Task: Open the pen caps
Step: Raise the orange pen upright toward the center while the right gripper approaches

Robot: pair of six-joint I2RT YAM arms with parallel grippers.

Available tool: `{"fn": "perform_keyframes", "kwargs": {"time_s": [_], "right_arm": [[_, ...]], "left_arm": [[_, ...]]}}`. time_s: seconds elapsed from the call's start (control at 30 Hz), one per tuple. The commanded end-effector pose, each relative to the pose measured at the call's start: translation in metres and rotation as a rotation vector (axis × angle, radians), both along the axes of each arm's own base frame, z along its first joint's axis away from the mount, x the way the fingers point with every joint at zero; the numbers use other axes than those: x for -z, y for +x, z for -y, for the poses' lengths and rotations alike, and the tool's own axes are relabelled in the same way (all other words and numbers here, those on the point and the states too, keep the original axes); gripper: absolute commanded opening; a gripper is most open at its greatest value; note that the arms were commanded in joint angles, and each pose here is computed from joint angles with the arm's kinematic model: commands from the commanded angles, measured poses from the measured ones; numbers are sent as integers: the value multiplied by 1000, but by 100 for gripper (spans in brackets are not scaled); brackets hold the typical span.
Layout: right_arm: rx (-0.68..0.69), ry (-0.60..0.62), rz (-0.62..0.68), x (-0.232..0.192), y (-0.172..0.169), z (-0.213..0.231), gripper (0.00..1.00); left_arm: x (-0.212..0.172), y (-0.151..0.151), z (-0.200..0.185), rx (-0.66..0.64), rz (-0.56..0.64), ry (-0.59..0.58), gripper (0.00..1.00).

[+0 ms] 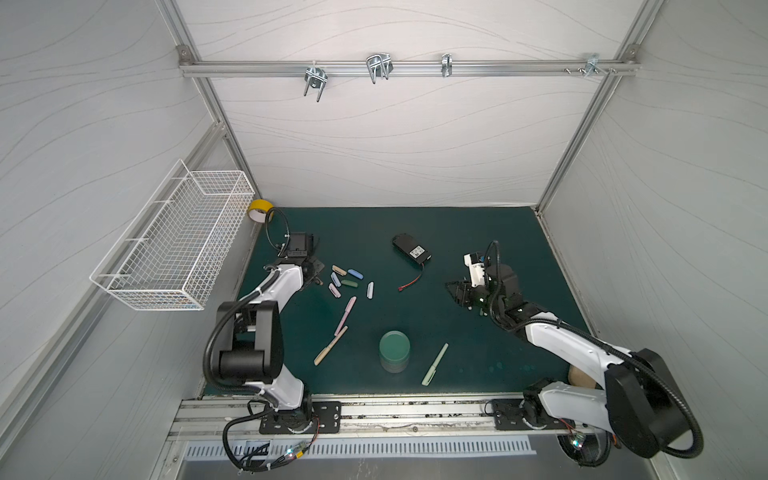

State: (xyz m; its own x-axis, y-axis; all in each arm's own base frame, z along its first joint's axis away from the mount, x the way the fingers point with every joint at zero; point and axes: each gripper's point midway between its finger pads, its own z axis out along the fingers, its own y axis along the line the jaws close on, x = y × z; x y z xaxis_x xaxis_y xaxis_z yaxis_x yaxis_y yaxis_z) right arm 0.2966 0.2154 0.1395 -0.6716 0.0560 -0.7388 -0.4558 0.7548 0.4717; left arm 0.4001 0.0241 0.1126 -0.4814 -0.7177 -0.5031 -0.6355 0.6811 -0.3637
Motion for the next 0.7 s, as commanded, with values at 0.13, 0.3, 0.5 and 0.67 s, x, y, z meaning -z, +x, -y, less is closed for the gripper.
{"fn": "perform_keyframes", "kwargs": {"time_s": [0.13,0.3,0.5,0.67], "right_arm": [[-235,132,41,-25,-21,-35,42],[-374,254,48,-45,-41,-51,42],[-453,343,77,-64,-58,-63,43],[-514,386,93,-73,-76,-76,43]], "left_arm": [[-94,-10,102,417,421,-62,11],[-130,-50,167,693,648,-99,12],[-149,-96,215,911,892,-173,13],[-147,-110,227,946,976,-194,12]]}}
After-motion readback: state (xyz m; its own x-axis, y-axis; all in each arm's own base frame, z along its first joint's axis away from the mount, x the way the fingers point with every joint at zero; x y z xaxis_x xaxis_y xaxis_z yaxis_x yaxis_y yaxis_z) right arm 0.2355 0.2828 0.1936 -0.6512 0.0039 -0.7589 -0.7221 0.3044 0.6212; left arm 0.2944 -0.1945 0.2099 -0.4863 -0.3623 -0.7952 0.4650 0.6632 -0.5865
